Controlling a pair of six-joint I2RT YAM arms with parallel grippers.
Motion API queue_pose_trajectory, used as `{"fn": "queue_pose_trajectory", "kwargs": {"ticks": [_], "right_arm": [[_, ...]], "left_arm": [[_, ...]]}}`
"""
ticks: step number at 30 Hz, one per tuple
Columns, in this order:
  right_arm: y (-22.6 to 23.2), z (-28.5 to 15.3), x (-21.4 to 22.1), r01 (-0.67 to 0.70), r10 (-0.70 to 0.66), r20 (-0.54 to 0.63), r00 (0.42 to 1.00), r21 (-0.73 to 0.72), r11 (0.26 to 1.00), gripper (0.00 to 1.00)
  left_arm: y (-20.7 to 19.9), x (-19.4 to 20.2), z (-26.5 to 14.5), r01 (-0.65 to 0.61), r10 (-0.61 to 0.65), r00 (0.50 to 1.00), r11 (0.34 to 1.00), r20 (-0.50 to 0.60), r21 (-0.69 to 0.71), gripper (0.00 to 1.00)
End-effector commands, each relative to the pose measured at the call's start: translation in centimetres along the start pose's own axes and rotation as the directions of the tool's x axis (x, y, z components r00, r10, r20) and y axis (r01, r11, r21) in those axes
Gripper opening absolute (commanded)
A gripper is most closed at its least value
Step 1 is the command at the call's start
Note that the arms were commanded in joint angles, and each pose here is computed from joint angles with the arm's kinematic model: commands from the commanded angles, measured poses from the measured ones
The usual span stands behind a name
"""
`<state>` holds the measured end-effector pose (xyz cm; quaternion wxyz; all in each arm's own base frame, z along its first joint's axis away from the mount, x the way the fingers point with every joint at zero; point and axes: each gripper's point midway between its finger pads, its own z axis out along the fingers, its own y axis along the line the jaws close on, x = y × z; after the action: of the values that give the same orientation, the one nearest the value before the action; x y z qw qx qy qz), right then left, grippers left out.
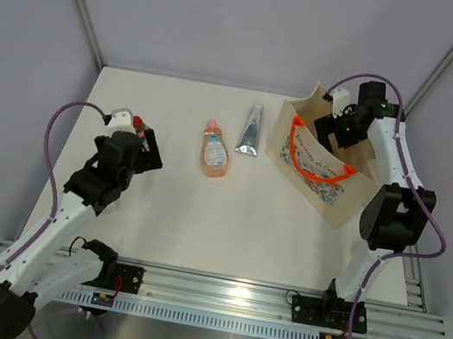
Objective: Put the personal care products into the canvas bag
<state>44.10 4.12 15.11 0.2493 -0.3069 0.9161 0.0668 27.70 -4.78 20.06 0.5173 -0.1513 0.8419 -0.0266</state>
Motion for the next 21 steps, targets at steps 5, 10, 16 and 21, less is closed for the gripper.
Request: {"fn": "queue_pose_trajectory", "kwargs": {"ticks": [5,10,16,21], "right_arm": [[4.1,-17.0,-9.2,0.092,-0.110,0.436,0.893,0.063,0.994,0.99],[11.4,-21.8,-9.2,0.241,-0.128,0.628,0.768,-0.098,0.966,1.00],[19.4,-22.6,-5.3,0.508,-0.126,0.794,0.595,-0.250,0.824,0.99],[21.9,-21.2,-2.2,0.572,-0.107,0.811,0.575,-0.305,0.761,0.99]], "left_arm": [[2.2,-1.5,5.7,-0.053,0.050,0.998,0.992,-0.023,-0.113,0.99],[0.5,-1.4,9.1,-0.147,0.149,0.988,0.988,-0.048,0.040,0.99],[-0.4,-2.2,13.8,-0.278,0.282,0.959,0.955,-0.023,0.107,0.93],[-0.7,-1.6,16.0,-0.298,0.306,0.952,0.940,-0.024,0.166,0.79]]}}
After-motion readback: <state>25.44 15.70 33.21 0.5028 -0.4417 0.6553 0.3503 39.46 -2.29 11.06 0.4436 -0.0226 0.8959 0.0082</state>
